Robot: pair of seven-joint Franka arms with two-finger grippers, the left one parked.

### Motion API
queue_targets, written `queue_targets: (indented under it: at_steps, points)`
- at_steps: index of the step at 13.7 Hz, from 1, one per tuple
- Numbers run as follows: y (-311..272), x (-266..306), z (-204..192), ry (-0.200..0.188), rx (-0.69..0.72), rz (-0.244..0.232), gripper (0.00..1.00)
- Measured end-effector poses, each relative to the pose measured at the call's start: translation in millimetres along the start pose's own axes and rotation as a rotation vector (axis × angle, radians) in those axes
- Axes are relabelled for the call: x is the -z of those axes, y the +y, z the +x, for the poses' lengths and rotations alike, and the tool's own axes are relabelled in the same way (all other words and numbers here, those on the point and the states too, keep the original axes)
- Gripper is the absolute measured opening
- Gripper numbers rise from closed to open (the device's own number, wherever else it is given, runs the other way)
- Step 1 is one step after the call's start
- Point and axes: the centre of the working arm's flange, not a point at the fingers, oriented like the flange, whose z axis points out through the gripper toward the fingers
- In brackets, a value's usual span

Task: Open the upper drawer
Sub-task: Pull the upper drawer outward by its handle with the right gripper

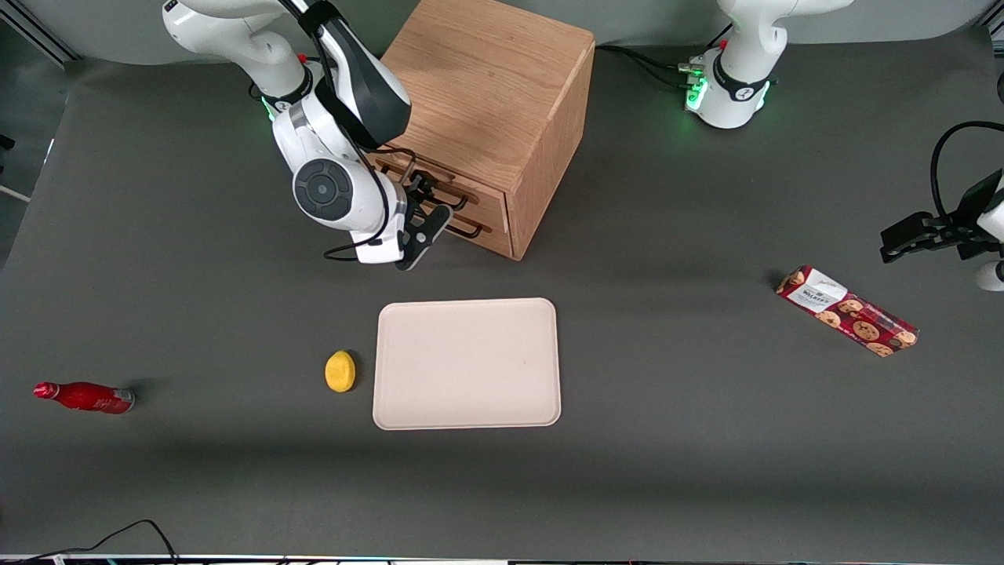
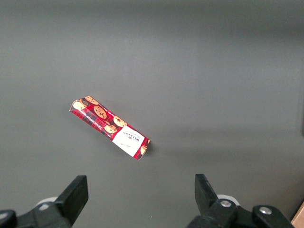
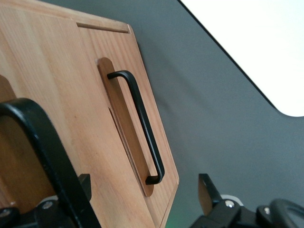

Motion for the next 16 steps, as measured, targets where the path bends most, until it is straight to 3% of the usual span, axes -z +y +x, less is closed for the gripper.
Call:
queue_targets:
  at_steps: [16]
  points:
    - [59.5,24.3,19.2,0.065,0.065,-0.011,1.0]
